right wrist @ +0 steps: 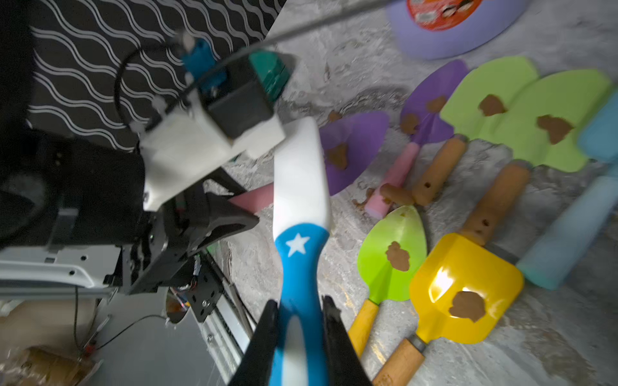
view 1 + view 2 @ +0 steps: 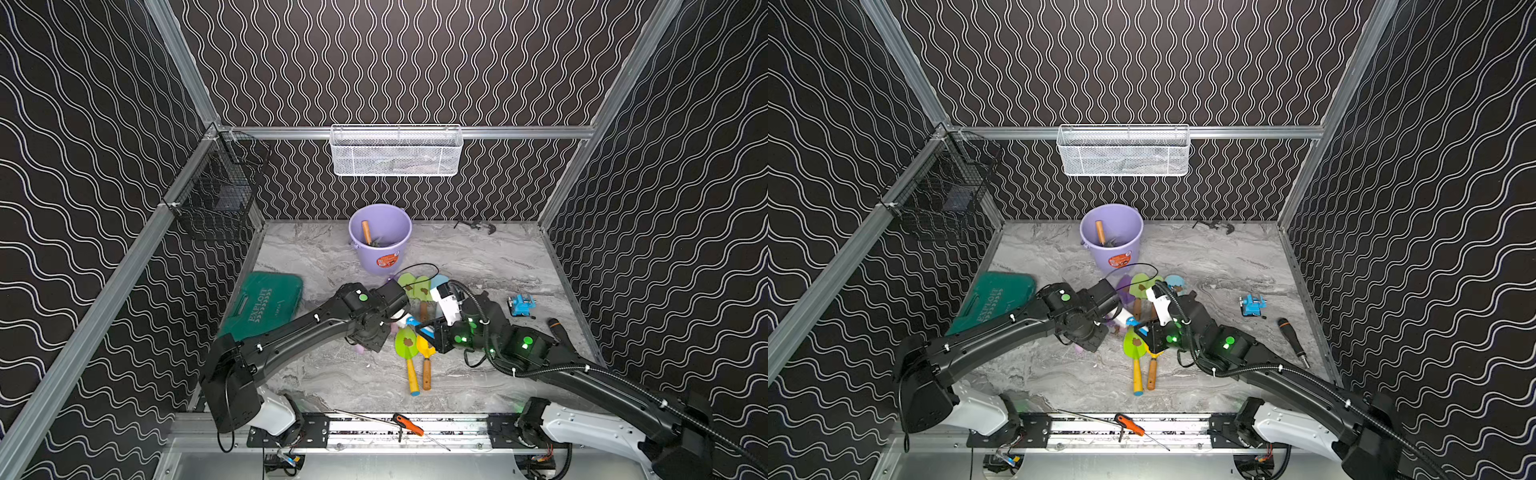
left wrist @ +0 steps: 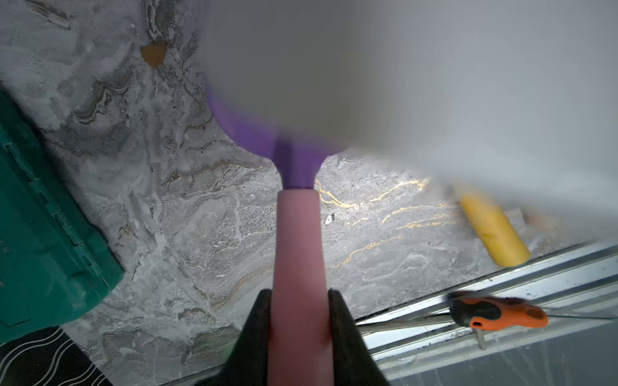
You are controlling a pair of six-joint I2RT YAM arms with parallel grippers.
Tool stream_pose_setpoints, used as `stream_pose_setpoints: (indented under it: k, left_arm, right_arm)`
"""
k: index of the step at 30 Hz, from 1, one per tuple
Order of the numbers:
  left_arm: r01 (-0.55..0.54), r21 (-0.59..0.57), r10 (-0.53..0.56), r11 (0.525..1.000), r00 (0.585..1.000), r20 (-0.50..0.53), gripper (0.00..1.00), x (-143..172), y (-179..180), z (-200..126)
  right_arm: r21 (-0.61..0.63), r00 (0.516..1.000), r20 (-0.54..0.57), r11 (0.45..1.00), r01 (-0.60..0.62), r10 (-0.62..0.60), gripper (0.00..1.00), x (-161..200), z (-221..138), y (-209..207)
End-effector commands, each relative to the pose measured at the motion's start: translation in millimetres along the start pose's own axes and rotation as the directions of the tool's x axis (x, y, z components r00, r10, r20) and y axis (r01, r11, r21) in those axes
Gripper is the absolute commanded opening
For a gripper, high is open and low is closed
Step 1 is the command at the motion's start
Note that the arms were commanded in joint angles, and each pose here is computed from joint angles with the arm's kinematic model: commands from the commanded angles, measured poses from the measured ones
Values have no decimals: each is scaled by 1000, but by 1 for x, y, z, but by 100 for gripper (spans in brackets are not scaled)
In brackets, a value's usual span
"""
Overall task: Brush the soil off the hand trowel and place it into the bucket
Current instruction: Brush off the soil from the hand trowel.
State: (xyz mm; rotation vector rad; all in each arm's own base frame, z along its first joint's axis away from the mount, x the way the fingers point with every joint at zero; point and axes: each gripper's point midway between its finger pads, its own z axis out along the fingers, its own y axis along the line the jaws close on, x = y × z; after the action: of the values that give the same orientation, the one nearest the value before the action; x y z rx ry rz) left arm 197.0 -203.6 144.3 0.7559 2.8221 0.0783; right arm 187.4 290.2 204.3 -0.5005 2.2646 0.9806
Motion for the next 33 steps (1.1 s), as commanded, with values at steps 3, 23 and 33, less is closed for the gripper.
stream_pose_setpoints:
  k: [3, 23, 33]
  left_arm:
    - [-6, 76, 4, 997, 999, 35, 0, -12, -9, 0]
    - [-14, 93, 12, 996, 1000, 25, 0, -7, 9, -5]
    - [-11, -4, 11, 1000, 1000, 9, 0, 1, 27, -3]
  right_arm:
    - [-6, 999, -9, 999, 41, -41, 0, 2, 20, 5]
    - [73, 992, 3, 989, 126, -127, 0, -17, 25, 4]
    - [360, 994, -26, 927, 108, -106, 0, -34, 28, -53]
